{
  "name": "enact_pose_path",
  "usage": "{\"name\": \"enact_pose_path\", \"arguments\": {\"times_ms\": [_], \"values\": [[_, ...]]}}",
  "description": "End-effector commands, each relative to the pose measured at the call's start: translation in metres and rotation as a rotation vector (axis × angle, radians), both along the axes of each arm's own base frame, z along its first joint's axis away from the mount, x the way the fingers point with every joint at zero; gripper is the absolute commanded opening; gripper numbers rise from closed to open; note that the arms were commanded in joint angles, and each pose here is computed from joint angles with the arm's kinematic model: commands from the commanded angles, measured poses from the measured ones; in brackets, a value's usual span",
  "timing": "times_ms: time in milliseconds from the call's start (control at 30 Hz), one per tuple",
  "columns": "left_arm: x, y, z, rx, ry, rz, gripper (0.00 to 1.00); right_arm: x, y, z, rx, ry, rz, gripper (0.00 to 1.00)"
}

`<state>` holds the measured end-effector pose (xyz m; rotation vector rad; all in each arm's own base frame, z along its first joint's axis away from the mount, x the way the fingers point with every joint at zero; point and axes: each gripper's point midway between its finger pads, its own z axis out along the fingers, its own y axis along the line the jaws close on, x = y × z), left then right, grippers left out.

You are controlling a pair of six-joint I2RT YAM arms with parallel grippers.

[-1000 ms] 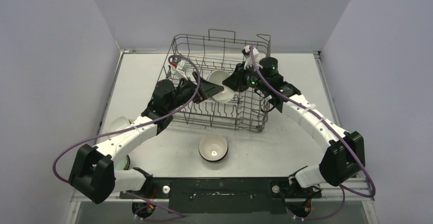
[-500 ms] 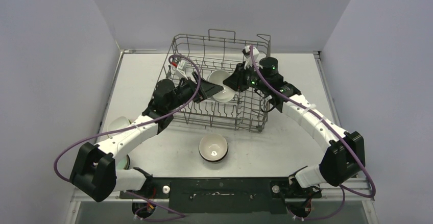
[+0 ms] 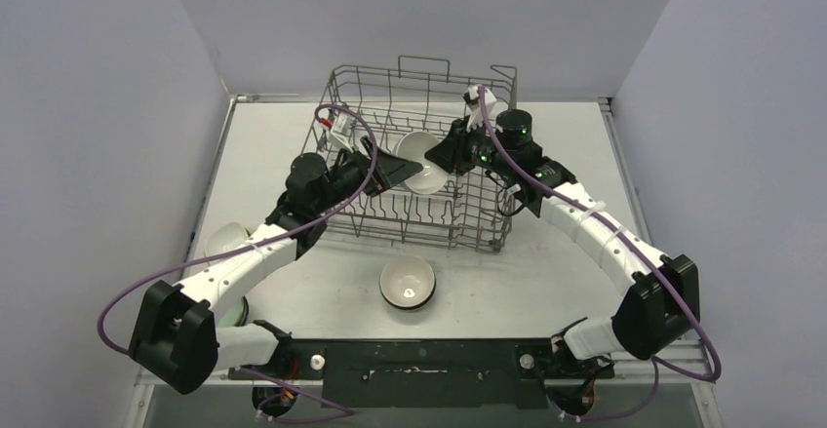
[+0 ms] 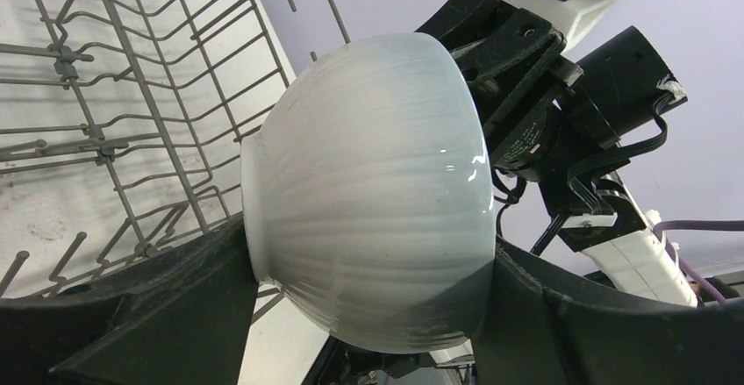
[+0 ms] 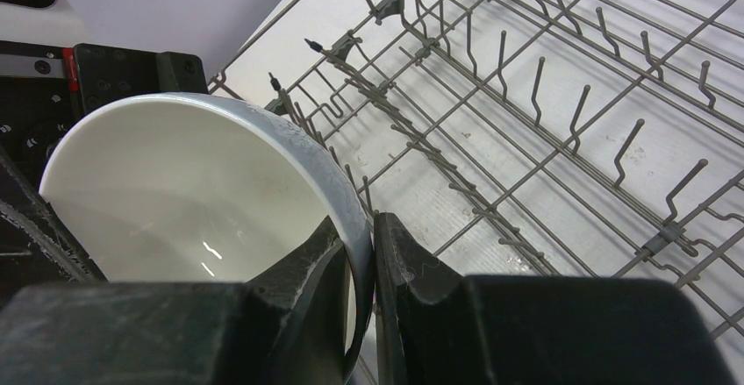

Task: Load the bowls into the dish rack
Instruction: Turn the bowl upside down on the dish rack.

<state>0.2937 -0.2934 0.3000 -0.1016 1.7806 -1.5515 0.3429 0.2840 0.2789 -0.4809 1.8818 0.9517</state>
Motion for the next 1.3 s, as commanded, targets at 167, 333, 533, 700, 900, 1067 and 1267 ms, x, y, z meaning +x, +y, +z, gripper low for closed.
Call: {"name": "enact_pose_path", "arguments": {"times_ms": [167,333,533,700,900,1067,1267], "values": [[-0.018,0.005,0.041,-0.073,-0.105,-0.037,0.91,0.011,-0.010,0.044,0.046,-0.143,-0.070,0.05],[-0.019,0.007,0.041,-0.082,-0.107,-0.031,0.88,0.011,-0.010,0.041,0.042,-0.139,-0.071,0.05],[-0.018,0.005,0.041,-0.094,-0.110,-0.038,0.61,0.011,-0.008,0.038,0.042,-0.132,-0.065,0.09],[-0.015,0.007,0.042,-0.083,-0.118,-0.025,0.45,0.012,-0.010,0.038,0.040,-0.133,-0.069,0.39],[-0.004,0.009,0.037,-0.004,-0.133,0.014,0.42,0.017,-0.023,0.034,0.001,-0.124,-0.124,0.77],[0.007,0.007,0.031,0.056,-0.139,0.032,0.39,0.019,-0.038,0.038,-0.016,-0.143,-0.188,0.90],[0.023,0.000,0.023,0.152,-0.145,0.056,0.34,0.015,-0.063,0.056,-0.024,-0.195,-0.292,1.00]]}}
